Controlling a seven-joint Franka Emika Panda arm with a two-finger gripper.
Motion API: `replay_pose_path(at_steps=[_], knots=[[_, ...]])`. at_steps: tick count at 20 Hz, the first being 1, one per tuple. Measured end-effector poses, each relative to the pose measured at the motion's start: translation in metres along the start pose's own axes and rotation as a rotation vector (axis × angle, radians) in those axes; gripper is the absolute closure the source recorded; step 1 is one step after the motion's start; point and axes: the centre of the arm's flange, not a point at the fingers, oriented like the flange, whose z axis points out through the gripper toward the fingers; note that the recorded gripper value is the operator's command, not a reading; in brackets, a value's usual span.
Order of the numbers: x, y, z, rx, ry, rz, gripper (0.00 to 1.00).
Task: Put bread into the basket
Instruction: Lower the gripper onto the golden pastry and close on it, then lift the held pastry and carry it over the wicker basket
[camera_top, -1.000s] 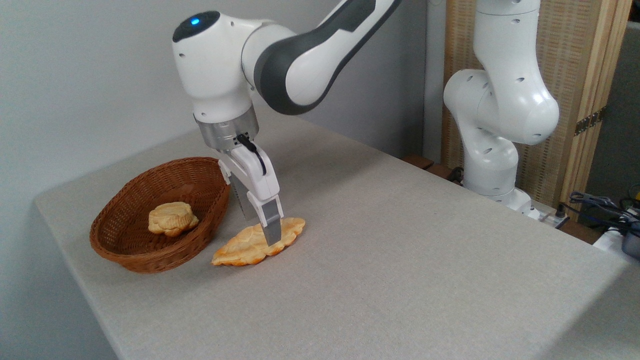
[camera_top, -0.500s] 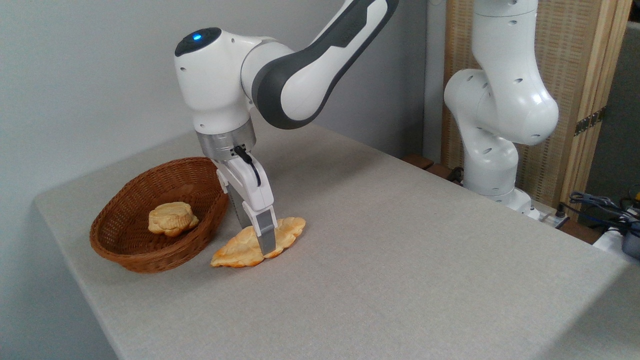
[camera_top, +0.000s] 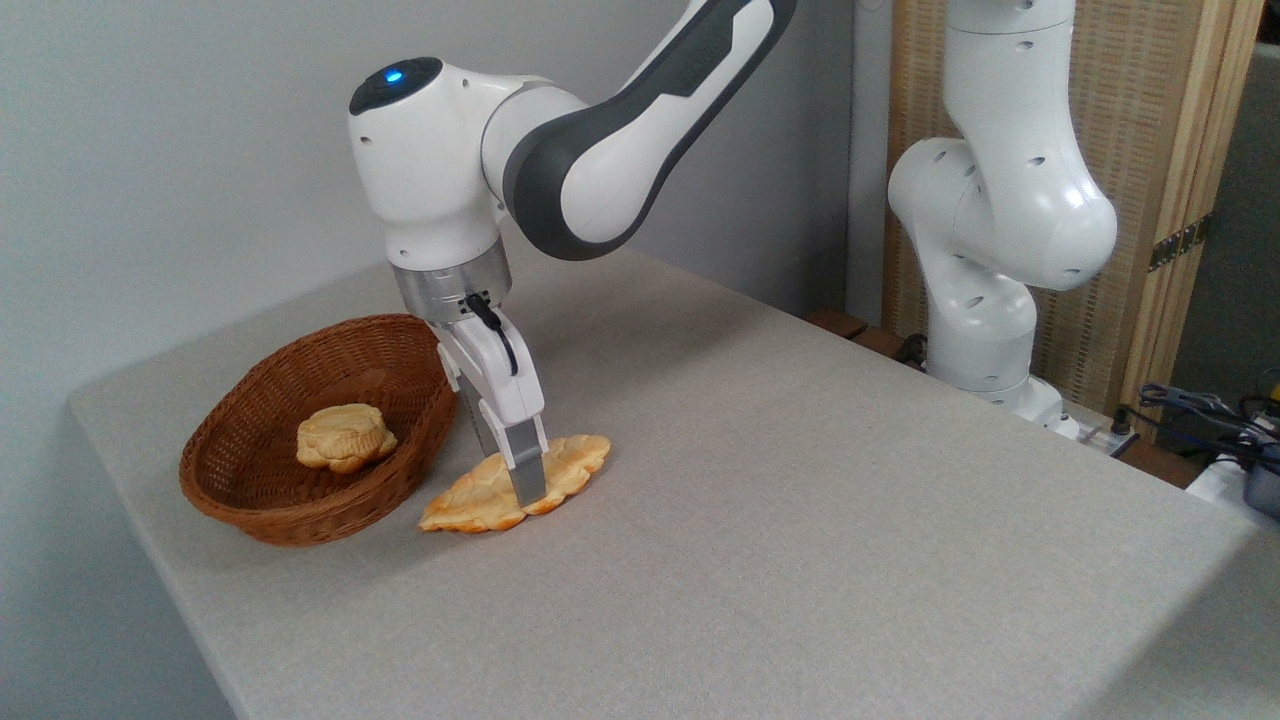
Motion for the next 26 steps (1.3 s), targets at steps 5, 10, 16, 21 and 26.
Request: replay_pose_path(at_steps=[5, 10, 16, 21, 26], knots=[[0.000, 0.000, -0.003, 0.004, 0.005, 0.000, 0.61], [-0.006, -0.009, -0.031, 0.023, 0.027, -0.040, 0.59], [-0.003, -0.018, -0.087, 0.061, 0.093, -0.286, 0.58], [0.042, 0.020, -0.099, 0.032, 0.170, -0.497, 0.57], [0.094, 0.056, -0.088, -0.001, 0.296, -0.730, 0.43]])
